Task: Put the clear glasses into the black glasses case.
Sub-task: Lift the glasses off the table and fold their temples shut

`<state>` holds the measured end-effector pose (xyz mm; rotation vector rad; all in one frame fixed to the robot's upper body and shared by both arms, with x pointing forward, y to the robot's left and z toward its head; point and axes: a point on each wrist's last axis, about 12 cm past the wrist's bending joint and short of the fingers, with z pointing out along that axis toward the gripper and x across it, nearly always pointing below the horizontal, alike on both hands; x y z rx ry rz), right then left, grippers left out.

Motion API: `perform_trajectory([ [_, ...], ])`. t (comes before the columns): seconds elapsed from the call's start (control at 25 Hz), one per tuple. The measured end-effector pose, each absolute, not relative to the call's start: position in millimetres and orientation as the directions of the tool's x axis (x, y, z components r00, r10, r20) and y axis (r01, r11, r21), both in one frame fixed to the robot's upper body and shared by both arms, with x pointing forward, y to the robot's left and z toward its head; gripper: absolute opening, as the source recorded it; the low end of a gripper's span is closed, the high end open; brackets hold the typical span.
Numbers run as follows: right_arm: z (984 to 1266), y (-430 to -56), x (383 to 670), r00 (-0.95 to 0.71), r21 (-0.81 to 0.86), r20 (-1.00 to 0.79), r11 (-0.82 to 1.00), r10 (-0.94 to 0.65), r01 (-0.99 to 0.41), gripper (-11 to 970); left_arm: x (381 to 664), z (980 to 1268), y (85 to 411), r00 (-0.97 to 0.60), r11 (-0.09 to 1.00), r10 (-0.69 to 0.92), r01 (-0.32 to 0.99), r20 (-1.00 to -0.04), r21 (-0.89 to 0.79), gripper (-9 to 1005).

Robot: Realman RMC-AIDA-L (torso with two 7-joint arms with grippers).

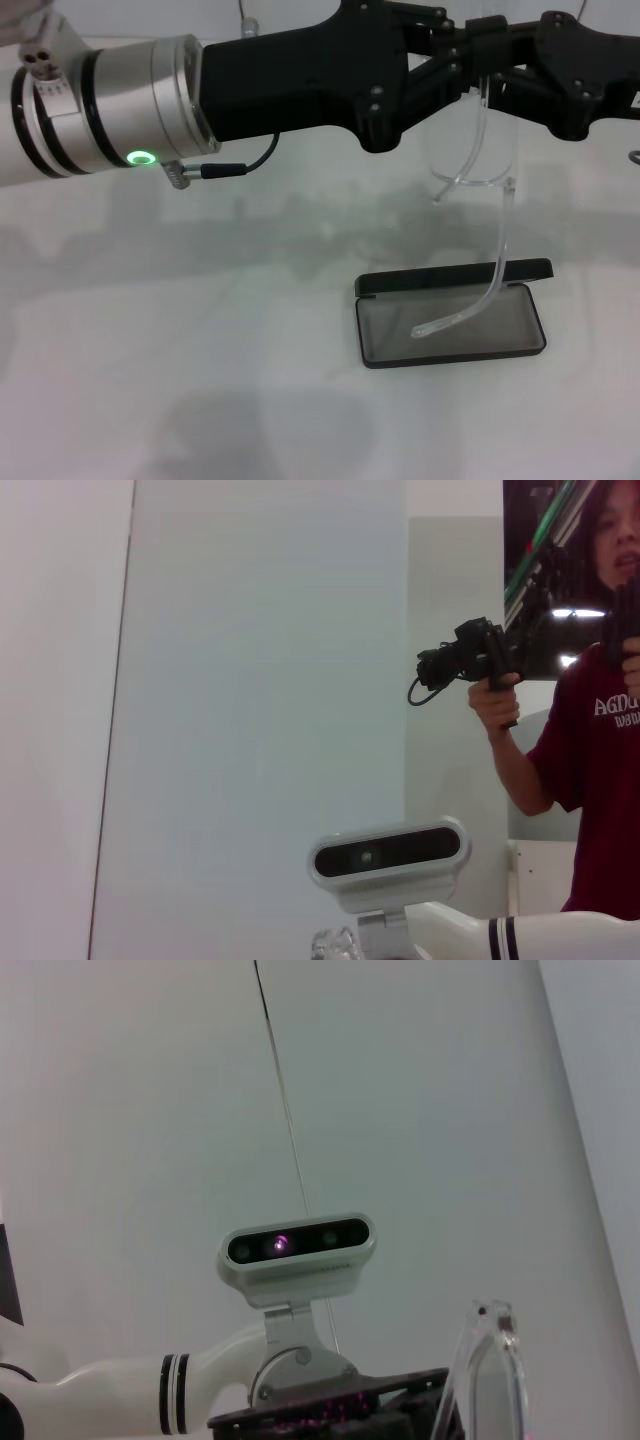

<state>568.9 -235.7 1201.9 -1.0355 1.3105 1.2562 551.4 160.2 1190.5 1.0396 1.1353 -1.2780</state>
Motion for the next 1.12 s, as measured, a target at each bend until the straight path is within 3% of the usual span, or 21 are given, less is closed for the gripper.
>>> perform_trajectory([
  [0.28, 1200.6, -244.7, 569.4, -0.115, 0.123, -0.991, 0.135, 0.066, -0.983, 127, 550.7, 1192.3, 160.3, -0.032, 0.02, -0.164, 0.999, -0.986, -0.036, 63],
  [0.6, 1207.4, -292.3, 558.0, -0.056, 0.102, -0.981, 0.251, 0.187, -0.962, 127, 541.5, 1206.3, 188.1, -0.015, -0.038, -0.255, 0.999, -0.967, -0.006, 62],
  [0.64, 1213.0, -313.6, 546.5, -0.009, 0.085, -0.964, 0.273, 0.267, -0.958, 127, 541.5, 1206.3, 188.1, -0.015, -0.038, -0.255, 0.999, -0.967, -0.006, 61],
  [0.84, 1218.6, -345.0, 528.2, 0.077, 0.076, -0.877, 0.293, 0.475, -0.953, 127, 538.1, 1203.1, 192.8, -0.028, -0.045, -0.257, 0.999, -0.966, -0.017, 59],
  [1.12, 1216.5, -357.6, 530.9, 0.123, 0.129, -0.755, 0.331, 0.644, -0.935, 127, 529.3, 1201.7, 163.4, -0.079, -0.225, -0.174, 0.974, -0.982, -0.038, 58],
])
